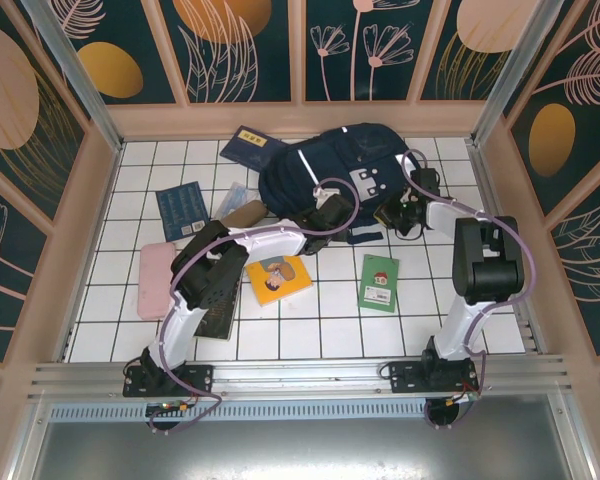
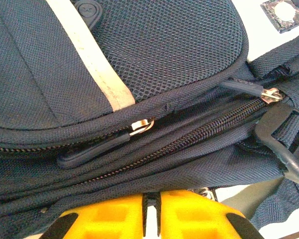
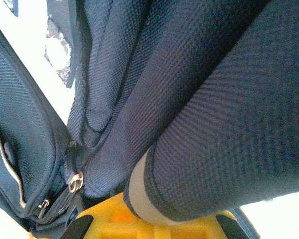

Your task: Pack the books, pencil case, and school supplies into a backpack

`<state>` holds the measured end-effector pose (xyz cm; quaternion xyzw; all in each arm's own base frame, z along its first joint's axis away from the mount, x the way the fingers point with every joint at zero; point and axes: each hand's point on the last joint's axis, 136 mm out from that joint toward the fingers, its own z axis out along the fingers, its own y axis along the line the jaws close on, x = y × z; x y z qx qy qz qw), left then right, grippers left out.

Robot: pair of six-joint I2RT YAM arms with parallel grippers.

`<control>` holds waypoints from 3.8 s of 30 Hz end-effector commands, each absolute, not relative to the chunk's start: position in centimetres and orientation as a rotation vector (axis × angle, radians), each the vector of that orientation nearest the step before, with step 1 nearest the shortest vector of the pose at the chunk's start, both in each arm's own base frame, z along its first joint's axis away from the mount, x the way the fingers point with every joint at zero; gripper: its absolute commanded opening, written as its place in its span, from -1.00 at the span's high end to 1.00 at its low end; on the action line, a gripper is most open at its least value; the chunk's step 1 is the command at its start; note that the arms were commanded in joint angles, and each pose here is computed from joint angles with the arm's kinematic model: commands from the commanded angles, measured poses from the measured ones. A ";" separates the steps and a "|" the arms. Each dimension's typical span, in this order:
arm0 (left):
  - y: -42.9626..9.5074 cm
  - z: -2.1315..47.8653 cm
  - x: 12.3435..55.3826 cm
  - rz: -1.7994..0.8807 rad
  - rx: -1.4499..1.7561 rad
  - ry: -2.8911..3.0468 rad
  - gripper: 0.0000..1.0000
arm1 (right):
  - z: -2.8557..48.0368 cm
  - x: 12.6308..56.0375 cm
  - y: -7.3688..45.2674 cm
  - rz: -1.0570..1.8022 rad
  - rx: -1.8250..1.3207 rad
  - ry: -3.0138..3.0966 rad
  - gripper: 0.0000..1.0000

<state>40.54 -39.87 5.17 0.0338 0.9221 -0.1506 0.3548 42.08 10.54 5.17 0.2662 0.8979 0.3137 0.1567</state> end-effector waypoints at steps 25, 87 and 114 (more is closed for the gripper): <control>-47.7 5.7 37.9 -0.770 0.218 2.406 0.39 | 5.2 43.5 10.8 0.834 0.677 2.551 1.00; -42.3 0.3 38.4 -0.189 0.302 2.491 0.30 | 5.5 43.1 10.5 0.825 0.680 2.556 1.00; -38.5 5.9 38.4 -0.233 0.121 2.463 1.00 | 6.7 42.6 7.0 0.750 0.755 2.495 1.00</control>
